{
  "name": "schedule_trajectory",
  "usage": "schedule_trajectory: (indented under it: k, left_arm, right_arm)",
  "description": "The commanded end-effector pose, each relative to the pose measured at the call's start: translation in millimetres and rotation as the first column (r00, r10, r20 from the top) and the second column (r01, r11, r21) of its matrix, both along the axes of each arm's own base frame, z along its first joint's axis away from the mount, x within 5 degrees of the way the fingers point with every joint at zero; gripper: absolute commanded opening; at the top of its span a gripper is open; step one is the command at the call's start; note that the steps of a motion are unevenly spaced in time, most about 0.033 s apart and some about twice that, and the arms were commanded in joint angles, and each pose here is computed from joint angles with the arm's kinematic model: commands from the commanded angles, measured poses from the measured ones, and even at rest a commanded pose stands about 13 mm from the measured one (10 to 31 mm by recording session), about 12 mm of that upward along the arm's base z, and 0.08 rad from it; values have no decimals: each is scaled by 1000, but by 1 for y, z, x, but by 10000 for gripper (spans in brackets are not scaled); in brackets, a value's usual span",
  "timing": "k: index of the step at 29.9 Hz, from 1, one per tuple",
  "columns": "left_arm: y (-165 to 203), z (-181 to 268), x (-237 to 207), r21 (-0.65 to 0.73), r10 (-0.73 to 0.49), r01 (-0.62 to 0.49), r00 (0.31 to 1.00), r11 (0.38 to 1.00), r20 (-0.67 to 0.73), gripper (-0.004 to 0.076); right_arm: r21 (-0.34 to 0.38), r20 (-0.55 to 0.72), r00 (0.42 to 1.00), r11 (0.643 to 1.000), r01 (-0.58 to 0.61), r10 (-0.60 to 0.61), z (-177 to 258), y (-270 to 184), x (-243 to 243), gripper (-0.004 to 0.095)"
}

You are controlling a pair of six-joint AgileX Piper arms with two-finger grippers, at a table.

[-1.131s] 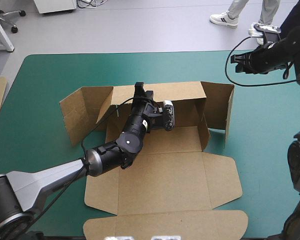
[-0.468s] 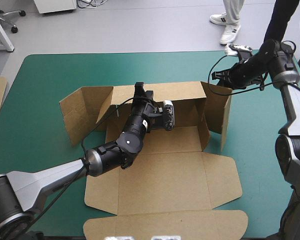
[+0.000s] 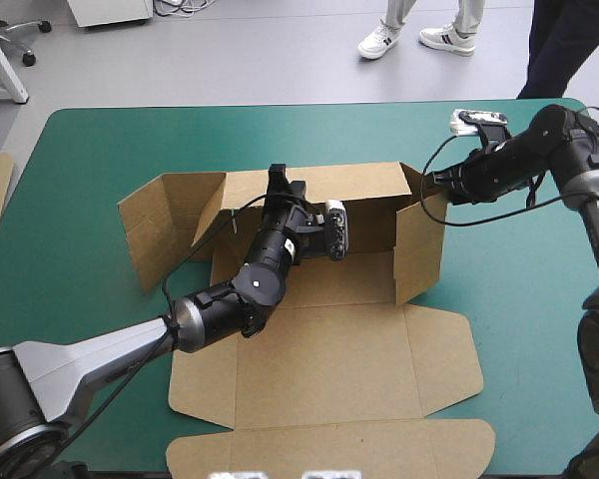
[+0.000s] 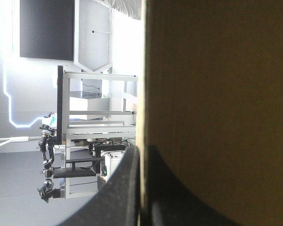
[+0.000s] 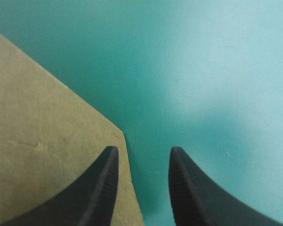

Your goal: Fold the box

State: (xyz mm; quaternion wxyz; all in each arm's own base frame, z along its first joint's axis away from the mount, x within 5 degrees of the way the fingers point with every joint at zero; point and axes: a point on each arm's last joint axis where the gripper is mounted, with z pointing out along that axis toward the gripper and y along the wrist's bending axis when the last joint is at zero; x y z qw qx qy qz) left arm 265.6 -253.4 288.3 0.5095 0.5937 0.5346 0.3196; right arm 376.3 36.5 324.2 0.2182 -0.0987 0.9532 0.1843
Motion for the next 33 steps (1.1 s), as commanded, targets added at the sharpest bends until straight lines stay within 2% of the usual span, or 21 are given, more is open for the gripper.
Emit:
schedule_trajectory:
  k: [1,7,12,23,33]
  left_arm:
    - [5,27,-2,-57,34,-29,996,998,80,-14]
    - [5,27,-2,-57,34,-29,996,998,80,-14]
    - [5,27,-2,-57,32,-27,996,998,79,-14]
    - [5,27,-2,-57,32,-27,996,998,79,-14]
    - [5,27,-2,-28,24,-21,996,999,88,-14]
  right_arm:
    - [53,176,984,999,-8,-1,20,5,-23,336]
    - [94,335,942,995,-30,-3,3,8,-55,336]
    - [114,401,916,992,-56,6,-6,11,-81,336]
    - [120,370,925,983,-138,85,-10,16,-91,336]
    - [71,434,887,976,-204,154,-1,17,-97,339]
